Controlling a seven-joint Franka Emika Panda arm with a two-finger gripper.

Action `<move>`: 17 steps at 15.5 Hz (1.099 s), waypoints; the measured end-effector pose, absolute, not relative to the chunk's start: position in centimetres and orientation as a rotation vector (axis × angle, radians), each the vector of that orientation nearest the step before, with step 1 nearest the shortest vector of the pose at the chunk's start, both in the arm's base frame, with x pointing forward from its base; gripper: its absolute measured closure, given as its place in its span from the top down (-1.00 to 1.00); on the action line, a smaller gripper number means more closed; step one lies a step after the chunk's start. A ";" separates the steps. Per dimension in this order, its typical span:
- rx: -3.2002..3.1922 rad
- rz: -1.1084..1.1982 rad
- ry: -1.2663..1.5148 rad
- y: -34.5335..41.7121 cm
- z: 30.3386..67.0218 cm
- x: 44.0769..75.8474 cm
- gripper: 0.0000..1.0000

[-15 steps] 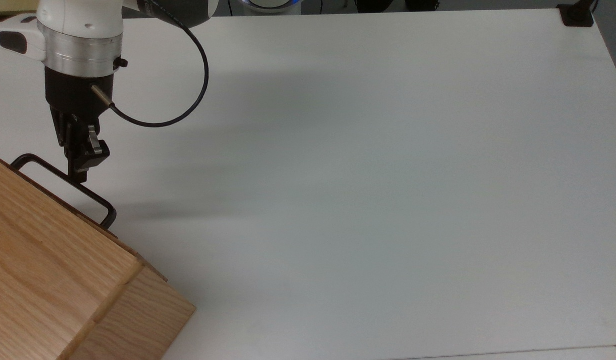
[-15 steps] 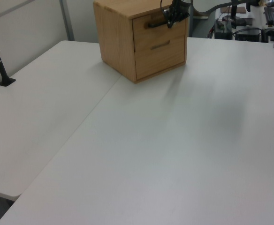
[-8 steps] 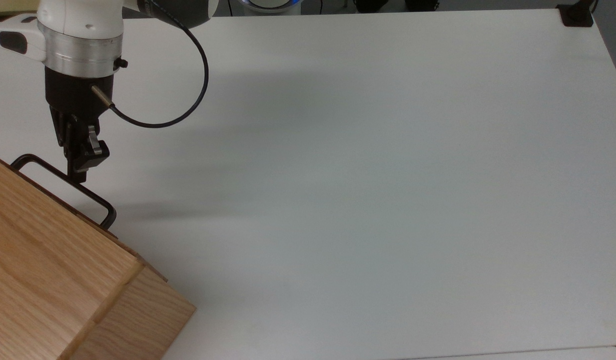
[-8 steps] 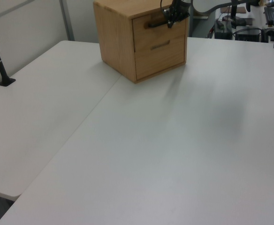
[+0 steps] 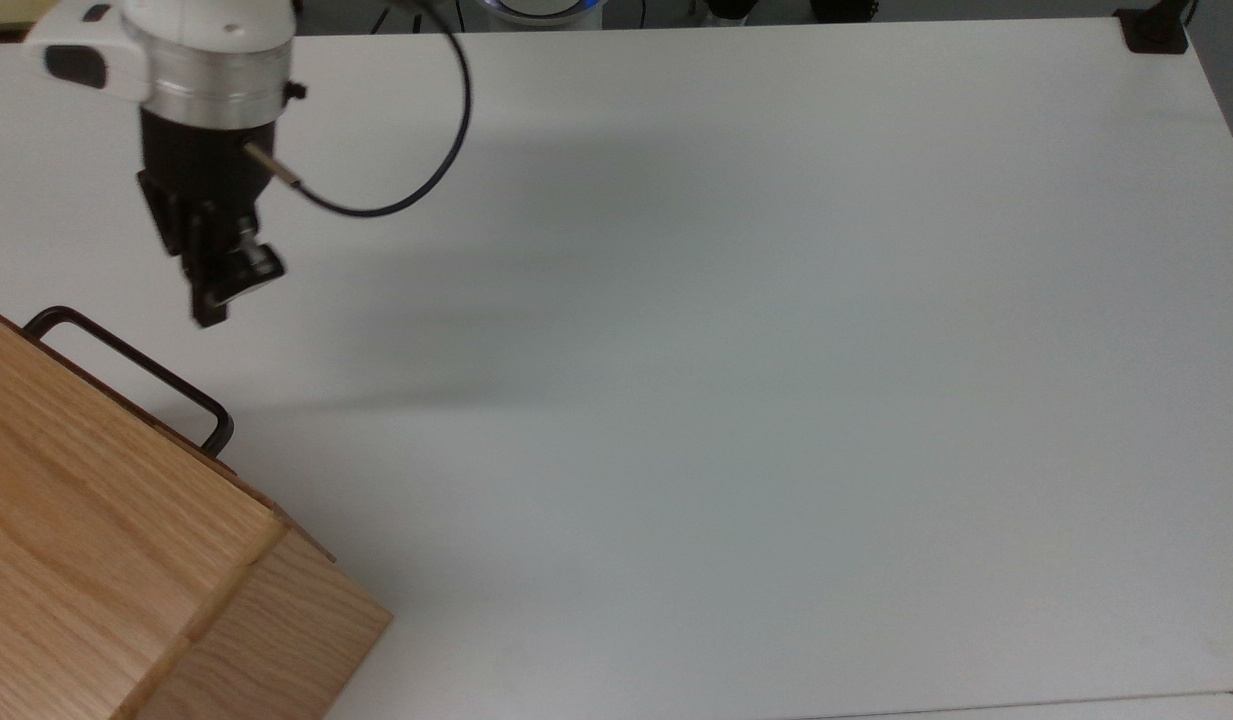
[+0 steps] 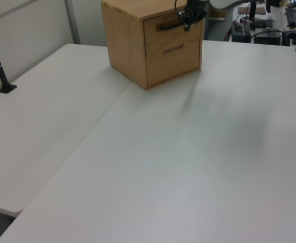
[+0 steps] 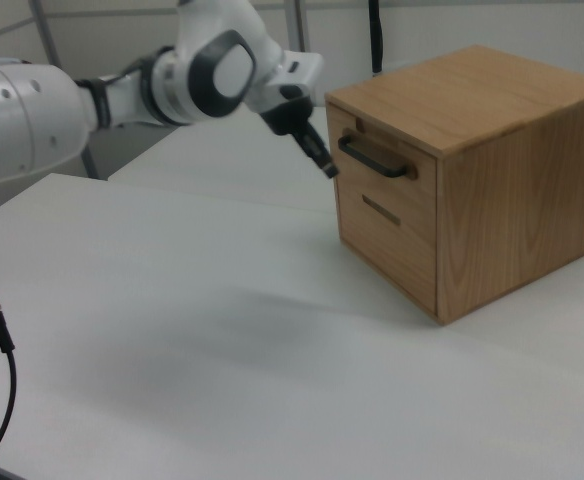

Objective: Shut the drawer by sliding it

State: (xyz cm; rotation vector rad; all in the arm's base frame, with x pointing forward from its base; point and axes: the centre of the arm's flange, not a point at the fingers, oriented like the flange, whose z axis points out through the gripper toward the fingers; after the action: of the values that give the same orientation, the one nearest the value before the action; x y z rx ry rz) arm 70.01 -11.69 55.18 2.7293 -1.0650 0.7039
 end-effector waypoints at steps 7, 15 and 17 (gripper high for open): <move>2.827 0.358 -0.814 -6.5 57.4 66.1 -0.99; 2.913 0.196 -0.482 0.9 59.7 57.7 -0.99; 2.960 0.172 -0.352 1.9 59.8 56.6 -0.99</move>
State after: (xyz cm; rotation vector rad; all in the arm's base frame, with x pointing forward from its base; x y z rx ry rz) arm 56.64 1.89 59.79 2.9597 -0.3524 0.1722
